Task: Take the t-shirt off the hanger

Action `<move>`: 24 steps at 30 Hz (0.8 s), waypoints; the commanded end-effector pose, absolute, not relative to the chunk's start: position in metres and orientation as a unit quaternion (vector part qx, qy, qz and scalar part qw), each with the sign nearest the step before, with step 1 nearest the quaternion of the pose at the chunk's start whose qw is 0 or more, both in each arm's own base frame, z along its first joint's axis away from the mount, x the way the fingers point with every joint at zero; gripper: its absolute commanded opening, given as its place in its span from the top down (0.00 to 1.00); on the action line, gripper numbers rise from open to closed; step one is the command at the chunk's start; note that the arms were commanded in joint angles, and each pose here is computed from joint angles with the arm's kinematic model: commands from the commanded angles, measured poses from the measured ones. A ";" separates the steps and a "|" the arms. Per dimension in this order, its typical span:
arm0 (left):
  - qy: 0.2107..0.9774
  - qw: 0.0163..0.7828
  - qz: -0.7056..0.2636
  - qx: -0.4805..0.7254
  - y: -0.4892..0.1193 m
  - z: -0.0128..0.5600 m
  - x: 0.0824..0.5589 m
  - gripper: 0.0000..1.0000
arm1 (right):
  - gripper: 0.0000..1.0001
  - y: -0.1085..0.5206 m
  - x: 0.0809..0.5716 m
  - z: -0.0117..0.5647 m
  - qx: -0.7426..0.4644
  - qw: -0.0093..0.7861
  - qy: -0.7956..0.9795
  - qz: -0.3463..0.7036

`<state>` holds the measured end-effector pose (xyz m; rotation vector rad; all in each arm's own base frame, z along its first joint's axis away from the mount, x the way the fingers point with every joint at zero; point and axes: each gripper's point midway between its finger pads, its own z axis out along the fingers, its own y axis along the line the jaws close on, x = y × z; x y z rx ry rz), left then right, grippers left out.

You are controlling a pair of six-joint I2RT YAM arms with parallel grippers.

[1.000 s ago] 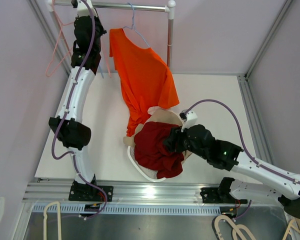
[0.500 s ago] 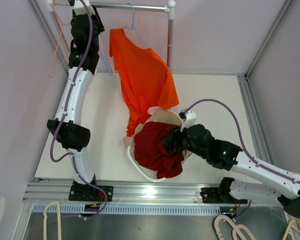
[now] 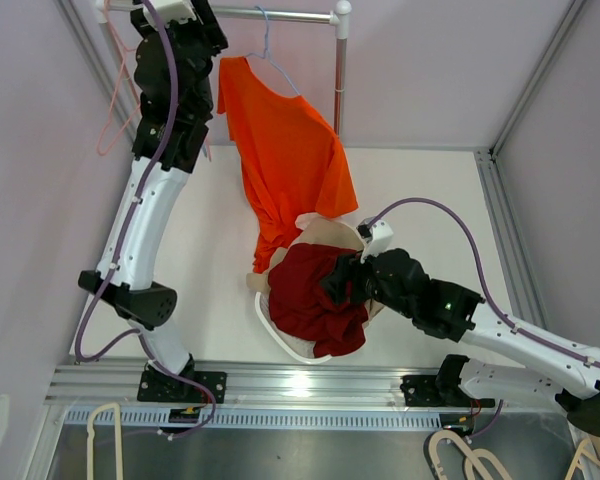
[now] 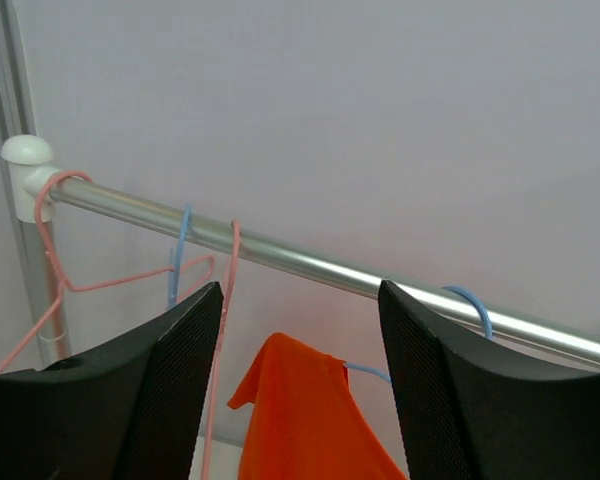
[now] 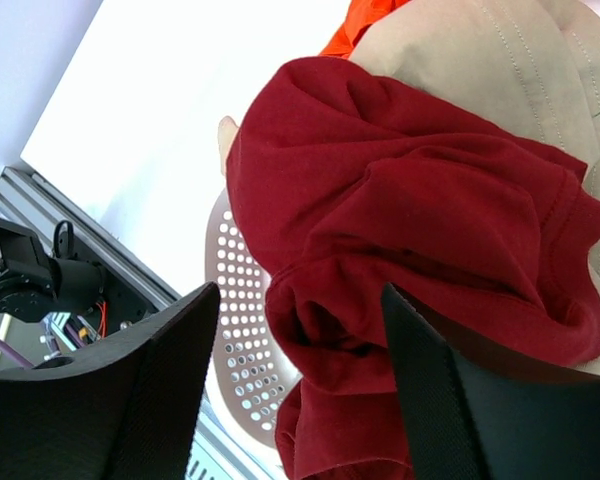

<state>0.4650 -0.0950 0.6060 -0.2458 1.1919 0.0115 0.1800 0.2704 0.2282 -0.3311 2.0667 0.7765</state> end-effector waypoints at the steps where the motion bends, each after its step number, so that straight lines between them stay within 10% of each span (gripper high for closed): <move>1: 0.587 0.799 -0.035 -0.122 -0.114 0.587 0.471 0.32 | 0.29 0.275 0.177 0.237 -0.132 0.447 0.820 0.332; 11: 0.605 0.783 -0.107 -0.103 -0.172 0.569 0.482 0.31 | 0.02 0.248 0.212 0.312 -0.104 0.567 0.769 0.276; 24: 0.613 0.776 -0.120 -0.086 -0.202 0.558 0.483 0.31 | 0.01 0.245 0.347 0.405 -0.130 0.655 0.702 0.246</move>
